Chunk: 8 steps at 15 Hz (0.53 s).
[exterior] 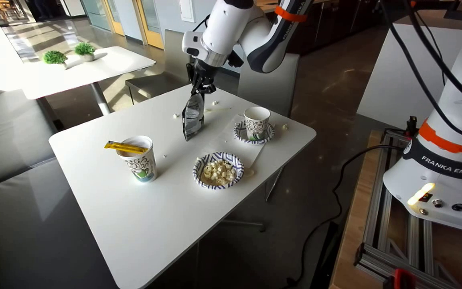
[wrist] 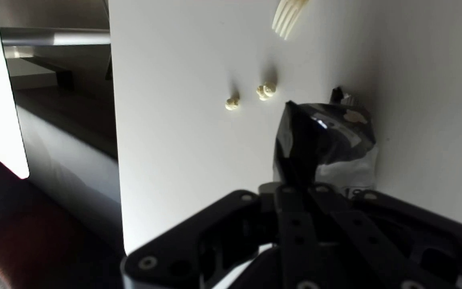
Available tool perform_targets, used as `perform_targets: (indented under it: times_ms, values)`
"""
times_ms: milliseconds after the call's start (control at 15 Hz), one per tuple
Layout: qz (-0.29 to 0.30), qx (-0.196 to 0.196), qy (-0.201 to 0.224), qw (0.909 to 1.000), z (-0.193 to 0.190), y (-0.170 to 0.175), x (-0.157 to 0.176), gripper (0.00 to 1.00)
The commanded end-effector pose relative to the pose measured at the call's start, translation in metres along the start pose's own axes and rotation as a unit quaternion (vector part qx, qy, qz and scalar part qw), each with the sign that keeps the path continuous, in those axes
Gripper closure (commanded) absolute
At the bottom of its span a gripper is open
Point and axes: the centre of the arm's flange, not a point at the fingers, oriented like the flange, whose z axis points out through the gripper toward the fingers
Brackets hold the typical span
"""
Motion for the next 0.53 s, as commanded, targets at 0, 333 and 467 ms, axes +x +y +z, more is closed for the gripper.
perform_targets:
  times_ms: [0, 333, 467]
  values:
    - [0.007, 0.027, 0.022, 0.9994, 0.038, -0.025, -0.002, 1.0]
    - [0.007, 0.057, 0.026, 0.998, 0.056, -0.046, -0.001, 1.0]
    - [0.008, 0.064, 0.027, 0.9976, 0.059, -0.05, 0.0, 1.0]
